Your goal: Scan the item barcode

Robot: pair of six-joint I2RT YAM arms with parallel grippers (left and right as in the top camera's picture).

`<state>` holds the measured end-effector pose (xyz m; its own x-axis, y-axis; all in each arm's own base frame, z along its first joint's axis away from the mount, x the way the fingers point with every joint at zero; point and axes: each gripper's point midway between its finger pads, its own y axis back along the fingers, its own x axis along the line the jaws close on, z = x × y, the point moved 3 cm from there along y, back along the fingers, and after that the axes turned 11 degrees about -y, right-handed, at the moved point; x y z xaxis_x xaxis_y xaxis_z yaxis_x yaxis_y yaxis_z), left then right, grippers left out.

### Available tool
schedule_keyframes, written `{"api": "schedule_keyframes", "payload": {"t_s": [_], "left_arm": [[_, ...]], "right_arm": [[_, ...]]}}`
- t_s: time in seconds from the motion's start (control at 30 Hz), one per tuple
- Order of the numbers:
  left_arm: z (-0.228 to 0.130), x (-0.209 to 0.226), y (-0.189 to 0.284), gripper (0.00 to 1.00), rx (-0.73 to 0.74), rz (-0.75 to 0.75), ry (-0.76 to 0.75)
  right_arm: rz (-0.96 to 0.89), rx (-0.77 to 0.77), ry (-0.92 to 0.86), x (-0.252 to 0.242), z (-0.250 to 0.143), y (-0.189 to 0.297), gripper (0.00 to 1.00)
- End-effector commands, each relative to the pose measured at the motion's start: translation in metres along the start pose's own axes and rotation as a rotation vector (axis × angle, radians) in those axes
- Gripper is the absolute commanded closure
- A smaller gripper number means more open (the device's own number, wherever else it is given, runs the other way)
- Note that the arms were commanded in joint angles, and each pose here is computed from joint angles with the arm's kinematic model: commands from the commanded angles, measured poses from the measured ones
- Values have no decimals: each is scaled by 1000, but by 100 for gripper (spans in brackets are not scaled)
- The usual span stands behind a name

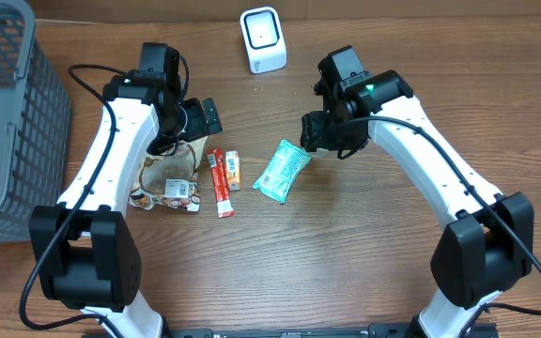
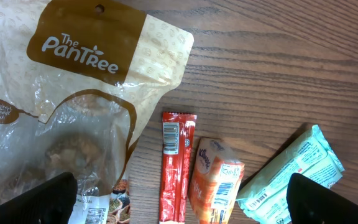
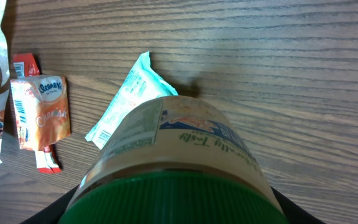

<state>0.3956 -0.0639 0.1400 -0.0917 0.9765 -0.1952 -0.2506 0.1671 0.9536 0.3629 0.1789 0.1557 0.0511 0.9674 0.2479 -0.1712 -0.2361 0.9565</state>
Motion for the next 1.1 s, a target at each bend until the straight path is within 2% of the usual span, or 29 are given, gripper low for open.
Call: {"api": "schedule_keyframes", "payload": {"t_s": [0.0,0.07,0.2,0.47,0.7,0.97,1.07], "left_arm": [[5,-4,5,1,-17,-13,-1],[5,-4,5,0,-17,-13,-1],[5,-4,5,0,-17,-12,-1],[5,-4,5,0,-17,-13,-1],[5,-4,5,0,-17,-13,-1],[5,-4,5,0,-17,-13,-1],[5,-4,5,0,-17,-13,-1]], "right_arm": [[77,-24,4,13,4,17,96],[148,1,4,23,1,18,96],[232,24,-158,36,4,20,96],[226,76,-604,37,4,21,96],[197,105,-776,32,0,20,95],[-154,-95,-802,-30,-2,17,95],[-191,-124,-835,-39,-3,10,94]]}}
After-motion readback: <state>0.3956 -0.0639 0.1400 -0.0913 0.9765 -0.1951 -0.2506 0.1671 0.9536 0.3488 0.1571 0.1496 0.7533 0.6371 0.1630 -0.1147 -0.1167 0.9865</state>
